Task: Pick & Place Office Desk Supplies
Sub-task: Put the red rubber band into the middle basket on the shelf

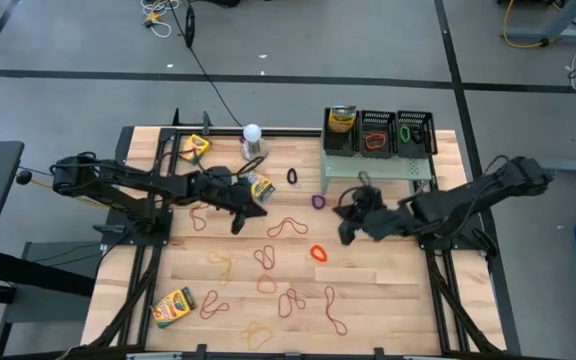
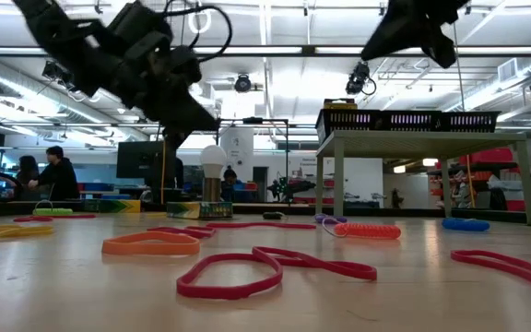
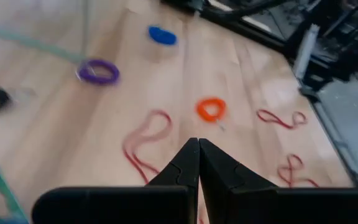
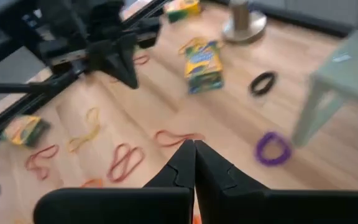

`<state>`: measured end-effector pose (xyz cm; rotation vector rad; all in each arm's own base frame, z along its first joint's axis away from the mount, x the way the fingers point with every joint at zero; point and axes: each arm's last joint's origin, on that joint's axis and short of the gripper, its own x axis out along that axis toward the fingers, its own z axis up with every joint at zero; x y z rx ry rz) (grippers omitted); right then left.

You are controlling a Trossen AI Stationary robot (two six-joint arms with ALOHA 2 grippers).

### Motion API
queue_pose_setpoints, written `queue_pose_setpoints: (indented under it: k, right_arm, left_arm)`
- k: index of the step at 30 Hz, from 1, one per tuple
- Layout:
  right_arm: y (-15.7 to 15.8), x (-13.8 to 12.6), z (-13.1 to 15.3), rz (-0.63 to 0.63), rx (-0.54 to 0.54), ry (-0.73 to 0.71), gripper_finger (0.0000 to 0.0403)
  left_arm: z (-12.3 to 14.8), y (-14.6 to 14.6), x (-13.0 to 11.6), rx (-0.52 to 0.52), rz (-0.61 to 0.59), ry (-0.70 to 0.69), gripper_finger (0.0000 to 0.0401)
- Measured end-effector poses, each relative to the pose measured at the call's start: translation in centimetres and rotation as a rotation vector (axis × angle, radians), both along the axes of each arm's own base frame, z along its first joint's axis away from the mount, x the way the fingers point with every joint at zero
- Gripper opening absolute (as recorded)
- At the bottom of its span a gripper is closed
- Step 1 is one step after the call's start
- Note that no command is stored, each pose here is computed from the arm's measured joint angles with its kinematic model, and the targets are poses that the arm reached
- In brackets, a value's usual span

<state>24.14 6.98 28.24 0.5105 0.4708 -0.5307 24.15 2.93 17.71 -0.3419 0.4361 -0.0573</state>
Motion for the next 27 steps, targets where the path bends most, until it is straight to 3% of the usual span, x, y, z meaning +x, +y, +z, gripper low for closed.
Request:
queue_pose_setpoints:
  k: [8,11,17,21,27]
  right_arm:
    - [1.9,0.9,-0.6,0.047,-0.005,0.113,0.0004]
    - [1.5,0.8,-1.2,0.073,-0.014,0.162,0.0004]
    - [0.2,0.7,-3.2,0.287,-0.022,0.333,0.0004]
    - [-0.7,0.5,-4.9,0.291,-0.086,0.378,0.0005]
    - [-1.9,0.8,-6.3,0.252,-0.090,0.325,0.0005]
  left_arm:
    - [-1.0,-1.8,-0.6,-0.107,-0.082,0.030,0.0012]
    - [-1.1,-2.6,-0.5,-0.126,-0.019,0.072,0.0012]
    - [0.1,-6.6,0.1,-0.107,0.107,0.182,0.0005]
    - [1.3,-9.5,-0.2,-0.070,0.218,0.278,0.0006]
    - [2.5,-12.1,-1.5,-0.124,0.341,0.410,0.0030]
